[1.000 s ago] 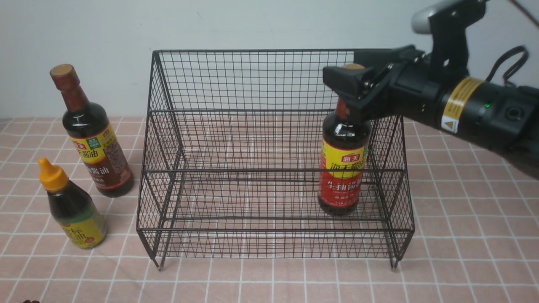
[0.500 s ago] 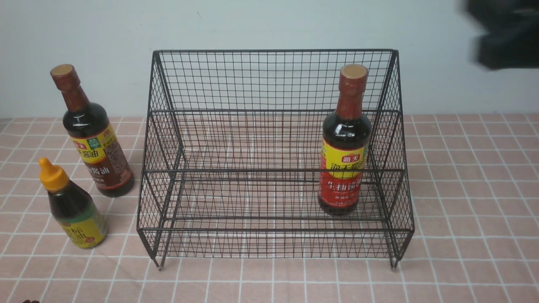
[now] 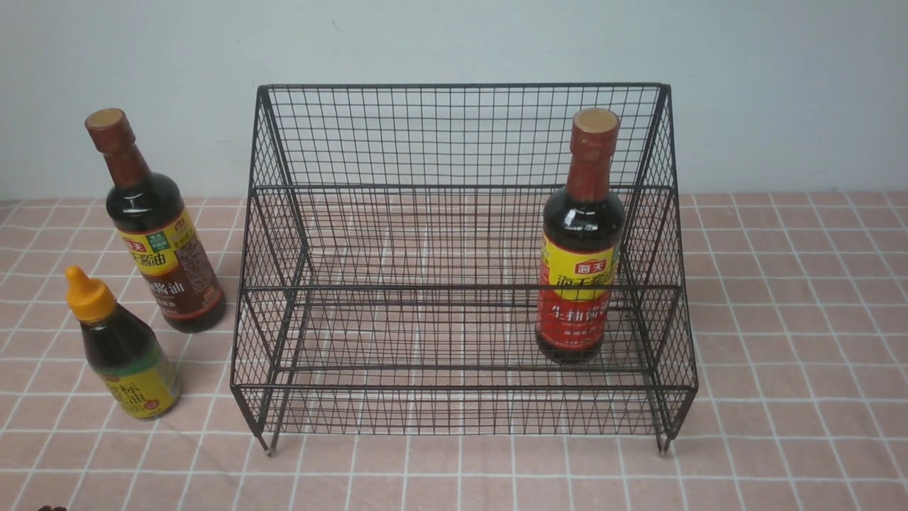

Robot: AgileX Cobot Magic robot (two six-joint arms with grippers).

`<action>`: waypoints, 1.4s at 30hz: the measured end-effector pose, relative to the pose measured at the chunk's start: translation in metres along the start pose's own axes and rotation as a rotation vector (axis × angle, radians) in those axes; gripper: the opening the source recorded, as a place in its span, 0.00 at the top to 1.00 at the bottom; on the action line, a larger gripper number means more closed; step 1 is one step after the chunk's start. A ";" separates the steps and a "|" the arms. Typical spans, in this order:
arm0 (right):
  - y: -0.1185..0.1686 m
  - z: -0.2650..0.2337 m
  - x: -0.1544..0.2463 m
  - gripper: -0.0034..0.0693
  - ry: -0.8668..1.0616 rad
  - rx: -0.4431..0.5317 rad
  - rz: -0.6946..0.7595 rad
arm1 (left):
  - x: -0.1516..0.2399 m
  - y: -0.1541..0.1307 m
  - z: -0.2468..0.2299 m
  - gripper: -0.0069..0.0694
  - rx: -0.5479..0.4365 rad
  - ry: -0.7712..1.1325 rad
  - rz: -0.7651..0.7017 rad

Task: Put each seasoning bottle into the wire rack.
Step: Use the left arm to grab the condiment bottle farthest to it

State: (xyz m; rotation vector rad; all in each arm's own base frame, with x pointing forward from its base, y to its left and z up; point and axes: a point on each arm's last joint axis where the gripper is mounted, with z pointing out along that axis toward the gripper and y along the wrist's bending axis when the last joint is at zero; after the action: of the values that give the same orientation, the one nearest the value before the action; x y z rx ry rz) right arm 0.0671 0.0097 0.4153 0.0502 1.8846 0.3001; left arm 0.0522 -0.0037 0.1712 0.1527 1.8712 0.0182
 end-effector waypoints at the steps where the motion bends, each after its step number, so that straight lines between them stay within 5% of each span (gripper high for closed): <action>1: 0.001 -0.005 0.001 0.97 -0.006 -0.026 0.023 | 0.000 0.000 0.000 0.92 0.000 0.000 0.000; 10: 0.008 -0.020 0.005 0.97 -0.010 -0.149 0.119 | 0.000 0.000 0.000 0.92 0.000 0.000 0.000; 29: 0.025 -0.027 -0.016 0.97 -0.321 -0.311 -0.241 | 0.000 0.000 0.000 0.92 0.000 0.000 0.000; 38: -0.001 -0.018 0.034 0.97 -0.426 -0.058 -0.253 | 0.000 0.000 0.000 0.92 0.000 0.000 0.000; 42: -0.027 0.012 0.098 0.97 -0.358 0.126 -0.264 | 0.000 0.000 0.000 0.92 0.000 0.000 0.000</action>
State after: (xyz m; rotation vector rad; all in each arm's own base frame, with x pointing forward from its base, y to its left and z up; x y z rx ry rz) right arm 0.0485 0.0034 0.3144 -0.0569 1.5298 -0.0109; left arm 0.0522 -0.0037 0.1712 0.1527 1.8712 0.0182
